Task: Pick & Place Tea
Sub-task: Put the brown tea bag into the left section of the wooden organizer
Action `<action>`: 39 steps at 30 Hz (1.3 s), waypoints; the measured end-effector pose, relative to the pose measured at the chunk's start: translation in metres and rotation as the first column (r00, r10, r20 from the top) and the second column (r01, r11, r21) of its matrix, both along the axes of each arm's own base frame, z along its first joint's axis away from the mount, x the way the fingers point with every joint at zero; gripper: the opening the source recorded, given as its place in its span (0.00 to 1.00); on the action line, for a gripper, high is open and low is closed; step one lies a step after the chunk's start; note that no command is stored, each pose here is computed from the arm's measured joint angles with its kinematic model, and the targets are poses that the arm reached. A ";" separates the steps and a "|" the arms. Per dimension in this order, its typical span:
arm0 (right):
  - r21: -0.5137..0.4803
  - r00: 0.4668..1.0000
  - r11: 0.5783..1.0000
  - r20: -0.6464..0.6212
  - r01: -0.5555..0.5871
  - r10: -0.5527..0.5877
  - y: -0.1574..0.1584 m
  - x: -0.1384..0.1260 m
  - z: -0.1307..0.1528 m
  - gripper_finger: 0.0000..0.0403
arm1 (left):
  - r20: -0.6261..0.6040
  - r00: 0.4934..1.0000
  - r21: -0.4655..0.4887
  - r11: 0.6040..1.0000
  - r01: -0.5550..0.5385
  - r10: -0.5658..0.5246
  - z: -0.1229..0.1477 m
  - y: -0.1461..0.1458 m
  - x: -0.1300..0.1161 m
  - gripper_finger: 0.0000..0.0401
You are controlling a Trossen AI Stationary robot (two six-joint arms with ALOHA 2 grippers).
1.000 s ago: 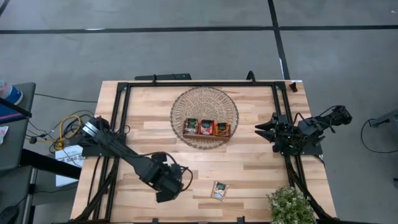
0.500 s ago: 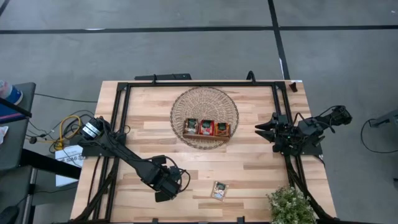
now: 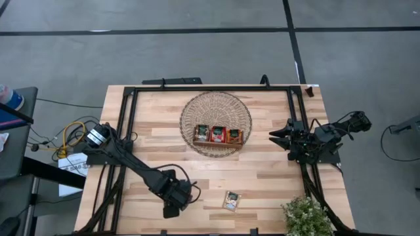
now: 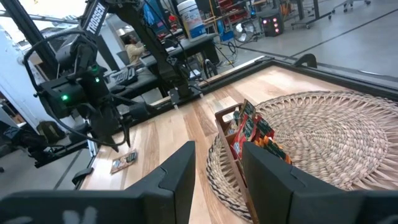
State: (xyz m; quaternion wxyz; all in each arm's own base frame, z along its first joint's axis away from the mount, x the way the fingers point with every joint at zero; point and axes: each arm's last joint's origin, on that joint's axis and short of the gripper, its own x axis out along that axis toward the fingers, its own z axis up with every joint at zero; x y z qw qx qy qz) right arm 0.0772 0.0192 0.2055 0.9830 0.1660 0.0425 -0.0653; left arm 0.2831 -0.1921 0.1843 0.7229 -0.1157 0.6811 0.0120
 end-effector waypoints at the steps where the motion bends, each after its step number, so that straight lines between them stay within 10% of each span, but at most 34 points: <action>1: 0.000 1.000 1.000 0.000 0.000 0.000 0.000 0.000 0.000 0.30 | -0.004 1.000 -0.016 1.000 -0.002 0.002 -0.002 -0.001 -0.001 0.35; 39: -0.001 1.000 1.000 0.000 0.000 0.000 0.000 0.000 0.000 0.30 | 0.027 1.000 -0.056 0.998 -0.004 0.005 -0.053 0.013 -0.018 0.35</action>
